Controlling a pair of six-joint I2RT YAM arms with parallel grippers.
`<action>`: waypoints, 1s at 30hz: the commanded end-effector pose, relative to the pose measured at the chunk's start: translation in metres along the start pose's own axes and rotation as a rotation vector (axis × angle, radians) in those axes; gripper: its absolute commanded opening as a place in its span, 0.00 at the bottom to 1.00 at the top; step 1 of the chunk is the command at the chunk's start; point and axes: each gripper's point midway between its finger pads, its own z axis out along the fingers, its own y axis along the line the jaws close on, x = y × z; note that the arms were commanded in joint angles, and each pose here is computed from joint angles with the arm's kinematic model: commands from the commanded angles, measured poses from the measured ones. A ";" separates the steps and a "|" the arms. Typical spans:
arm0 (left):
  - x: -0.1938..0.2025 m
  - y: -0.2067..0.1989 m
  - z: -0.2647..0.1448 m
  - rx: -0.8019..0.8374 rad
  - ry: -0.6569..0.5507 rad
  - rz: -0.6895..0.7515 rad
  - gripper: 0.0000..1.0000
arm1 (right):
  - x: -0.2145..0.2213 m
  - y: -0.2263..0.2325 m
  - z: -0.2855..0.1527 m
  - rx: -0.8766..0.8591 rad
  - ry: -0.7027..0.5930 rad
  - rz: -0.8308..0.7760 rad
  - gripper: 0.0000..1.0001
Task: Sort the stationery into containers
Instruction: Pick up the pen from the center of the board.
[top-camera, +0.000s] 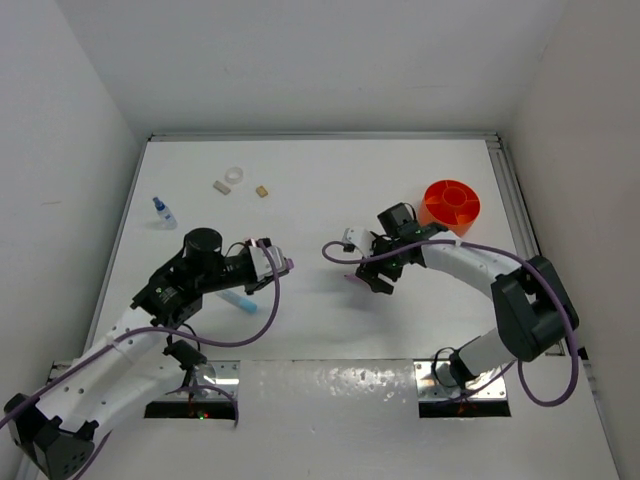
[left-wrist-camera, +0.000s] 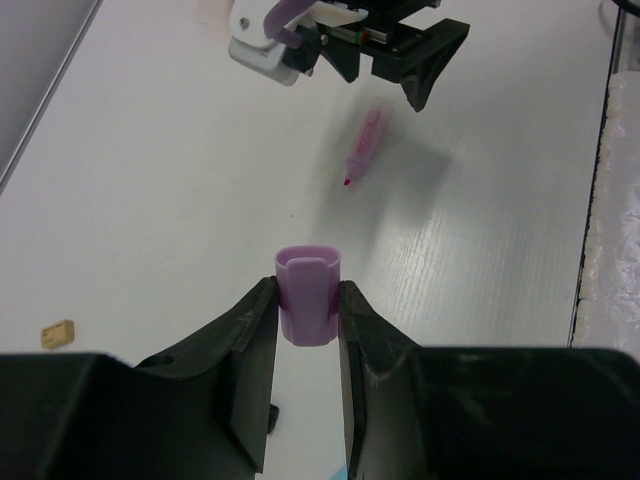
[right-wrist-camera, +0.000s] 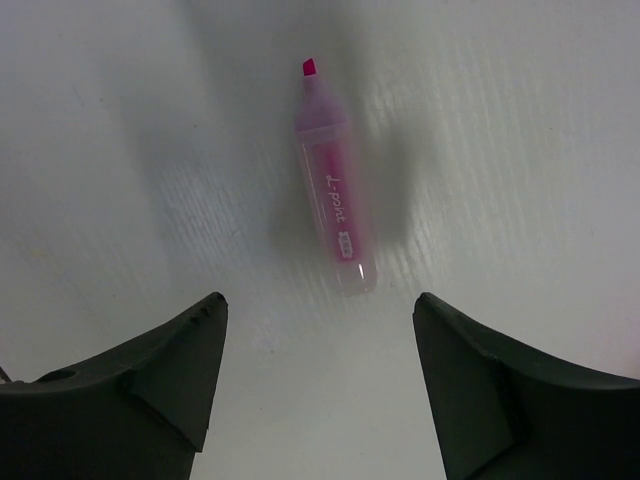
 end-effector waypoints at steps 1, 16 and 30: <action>0.001 0.006 -0.005 -0.045 0.003 0.010 0.00 | -0.015 -0.003 0.013 0.010 -0.072 -0.092 0.72; 0.010 0.010 -0.003 -0.061 0.036 0.018 0.00 | -0.001 -0.011 0.041 0.007 0.024 -0.020 0.46; 0.012 0.014 0.002 -0.065 0.037 0.028 0.00 | -0.074 -0.043 -0.020 0.232 -0.232 0.317 0.76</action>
